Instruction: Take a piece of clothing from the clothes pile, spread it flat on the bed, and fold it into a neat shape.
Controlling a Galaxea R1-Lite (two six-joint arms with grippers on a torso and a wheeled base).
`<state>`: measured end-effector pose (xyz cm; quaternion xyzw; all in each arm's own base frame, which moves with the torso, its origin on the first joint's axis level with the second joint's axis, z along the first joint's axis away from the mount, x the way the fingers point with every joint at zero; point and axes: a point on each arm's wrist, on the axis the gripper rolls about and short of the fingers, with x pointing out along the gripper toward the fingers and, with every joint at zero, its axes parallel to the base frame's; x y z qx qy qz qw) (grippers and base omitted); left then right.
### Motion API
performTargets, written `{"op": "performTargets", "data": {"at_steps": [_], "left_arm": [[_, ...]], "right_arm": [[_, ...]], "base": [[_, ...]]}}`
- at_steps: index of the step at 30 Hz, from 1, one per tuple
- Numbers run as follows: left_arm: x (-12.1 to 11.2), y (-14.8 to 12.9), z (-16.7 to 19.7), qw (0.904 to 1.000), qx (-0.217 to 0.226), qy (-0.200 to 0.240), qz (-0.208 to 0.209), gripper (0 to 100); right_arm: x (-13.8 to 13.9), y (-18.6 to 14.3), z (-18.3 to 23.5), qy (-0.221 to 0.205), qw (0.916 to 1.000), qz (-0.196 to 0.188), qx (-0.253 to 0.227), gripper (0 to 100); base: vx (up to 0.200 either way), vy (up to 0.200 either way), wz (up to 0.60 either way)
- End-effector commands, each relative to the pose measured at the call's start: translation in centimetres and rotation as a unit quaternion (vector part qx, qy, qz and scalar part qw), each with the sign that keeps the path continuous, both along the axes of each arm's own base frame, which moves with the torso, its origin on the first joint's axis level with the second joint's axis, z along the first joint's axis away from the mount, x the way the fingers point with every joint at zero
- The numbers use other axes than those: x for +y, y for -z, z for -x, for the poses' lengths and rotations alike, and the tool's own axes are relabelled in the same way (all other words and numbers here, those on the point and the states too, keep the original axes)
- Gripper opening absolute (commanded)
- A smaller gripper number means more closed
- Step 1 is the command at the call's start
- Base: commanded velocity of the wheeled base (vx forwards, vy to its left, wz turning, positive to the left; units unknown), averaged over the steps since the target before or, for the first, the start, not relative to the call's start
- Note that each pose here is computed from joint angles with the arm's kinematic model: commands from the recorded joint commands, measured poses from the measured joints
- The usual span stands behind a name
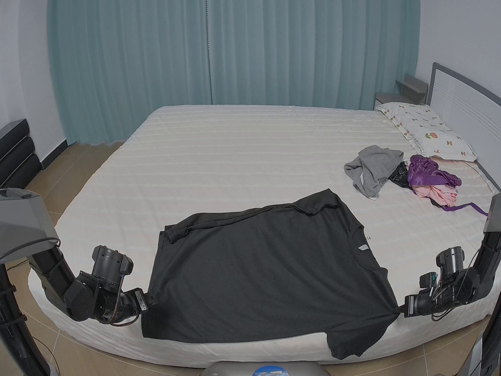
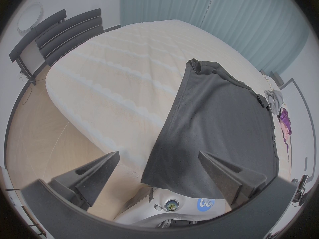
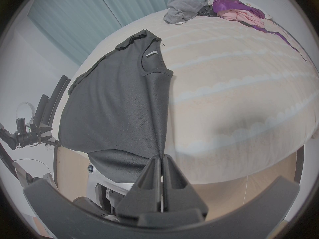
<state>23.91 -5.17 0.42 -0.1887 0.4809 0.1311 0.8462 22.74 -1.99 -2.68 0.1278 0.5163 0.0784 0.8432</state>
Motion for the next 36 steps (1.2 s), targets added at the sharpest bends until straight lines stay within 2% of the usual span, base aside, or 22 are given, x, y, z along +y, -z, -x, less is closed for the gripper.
{"op": "performTargets", "data": {"at_steps": [1, 9, 10, 16, 19, 24, 29, 33, 36], "left_arm": [[0.1, 0.0, -0.1, 1.0000, -0.001, -0.003, 0.000, 100], [0.1, 0.0, -0.2, 1.0000, -0.003, -0.004, 0.001, 100], [0.1, -0.1, -0.2, 1.0000, -0.003, -0.003, 0.002, 100], [0.0, -0.4, -0.6, 0.9999, -0.013, -0.003, 0.004, 100], [-0.1, -0.7, -1.1, 0.9995, -0.027, -0.002, 0.015, 100], [-0.2, -1.2, -2.5, 0.9955, -0.060, -0.041, 0.060, 100], [0.5, -1.9, -3.5, 0.9874, -0.069, -0.054, 0.132, 100], [1.6, -2.1, -4.4, 0.9806, -0.069, -0.055, 0.175, 100], [2.1, -1.9, -5.3, 0.9758, -0.068, -0.068, 0.196, 100]], "right_arm": [[-0.3, -0.2, 0.3, 0.005, 1.0000, 0.003, -0.001, 0], [0.0, 0.0, 0.9, -0.010, 0.9999, 0.008, 0.008, 0], [0.0, 0.0, 0.9, -0.010, 0.9999, 0.008, 0.008, 100], [-0.1, -0.7, 0.4, -0.007, 0.9999, 0.001, -0.014, 100], [0.3, -1.4, -0.2, 0.007, 0.9995, -0.012, -0.028, 100], [1.7, -3.8, -2.0, 0.063, 0.9937, -0.064, -0.066, 100], [3.1, -5.6, -3.4, 0.120, 0.9814, -0.127, -0.079, 100], [3.6, -5.2, -3.9, 0.135, 0.9778, -0.146, -0.067, 100], [3.7, -4.6, -4.2, 0.137, 0.9778, -0.146, -0.060, 100]], "base": [[0.000, 0.000, 0.00], [0.000, 0.000, 0.00], [0.000, 0.000, 0.00], [0.000, 0.000, 0.00], [0.000, 0.000, 0.00], [0.000, 0.000, 0.00], [0.000, 0.000, 0.00], [0.000, 0.000, 0.00], [0.200, 0.000, 0.00]]}}
